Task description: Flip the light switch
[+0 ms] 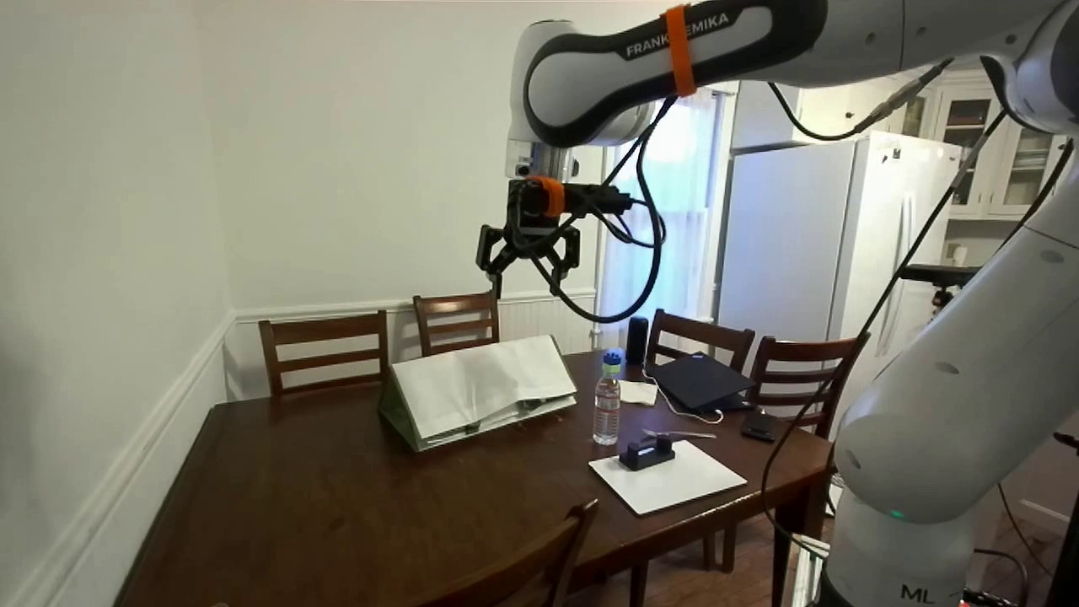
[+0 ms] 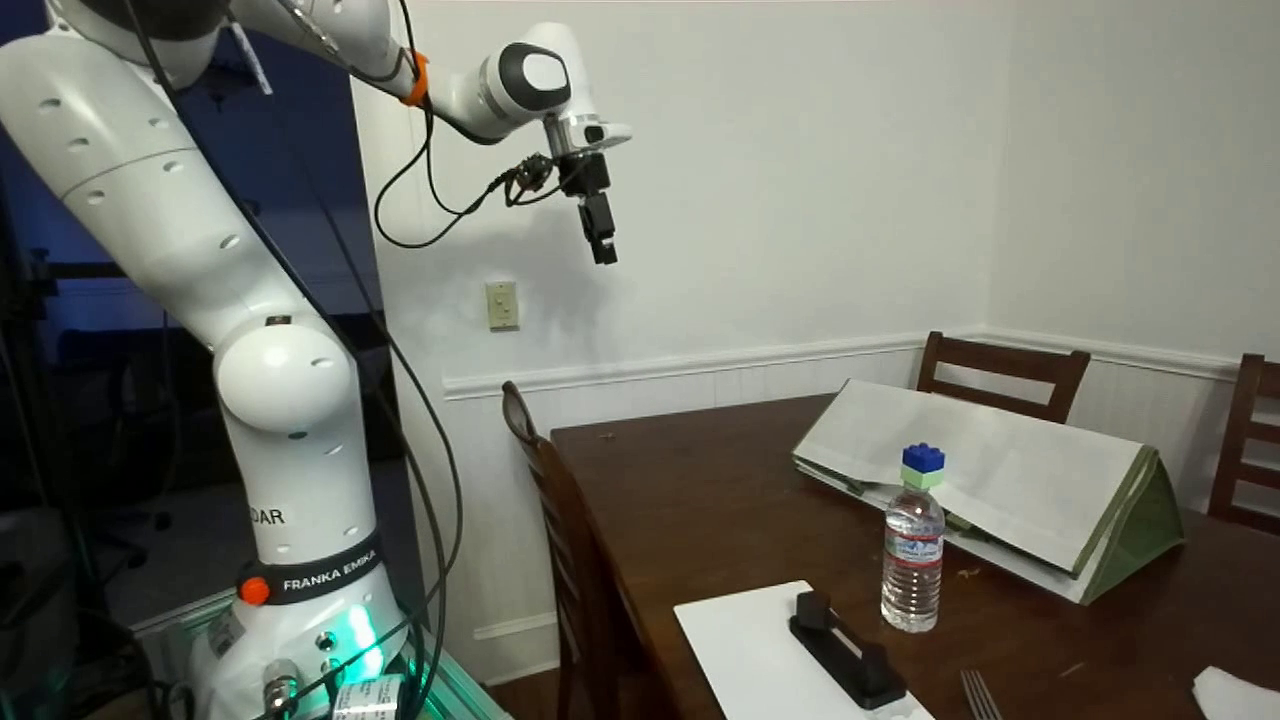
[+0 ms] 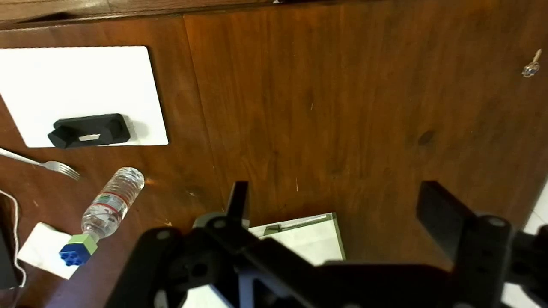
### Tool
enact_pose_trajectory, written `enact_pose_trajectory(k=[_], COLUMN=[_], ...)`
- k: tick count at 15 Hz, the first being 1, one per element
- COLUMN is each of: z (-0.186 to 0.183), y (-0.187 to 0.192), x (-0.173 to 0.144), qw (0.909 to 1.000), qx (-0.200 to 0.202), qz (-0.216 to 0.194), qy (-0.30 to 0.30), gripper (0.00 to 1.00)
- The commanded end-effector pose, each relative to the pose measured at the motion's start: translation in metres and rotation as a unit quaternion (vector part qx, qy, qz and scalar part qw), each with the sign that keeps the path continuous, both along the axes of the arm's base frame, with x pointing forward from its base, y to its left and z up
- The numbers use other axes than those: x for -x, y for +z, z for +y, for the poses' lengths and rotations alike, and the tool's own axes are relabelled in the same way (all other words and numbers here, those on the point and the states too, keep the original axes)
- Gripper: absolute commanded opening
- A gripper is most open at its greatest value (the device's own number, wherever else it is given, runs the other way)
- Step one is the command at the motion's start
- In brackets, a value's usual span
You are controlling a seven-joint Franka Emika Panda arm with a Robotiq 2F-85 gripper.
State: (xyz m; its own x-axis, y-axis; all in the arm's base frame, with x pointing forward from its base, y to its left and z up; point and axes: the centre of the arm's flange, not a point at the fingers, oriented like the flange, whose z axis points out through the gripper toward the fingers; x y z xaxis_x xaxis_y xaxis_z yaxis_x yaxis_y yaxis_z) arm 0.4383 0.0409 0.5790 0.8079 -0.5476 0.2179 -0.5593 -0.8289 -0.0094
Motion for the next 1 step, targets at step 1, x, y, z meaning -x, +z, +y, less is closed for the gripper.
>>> enact_pose_trajectory(k=[1], z=[0.0005], y=[-0.0002], x=[0.0], qw=[1.0], qx=[0.0], qz=[0.0], qy=[0.0], gripper=[1.0])
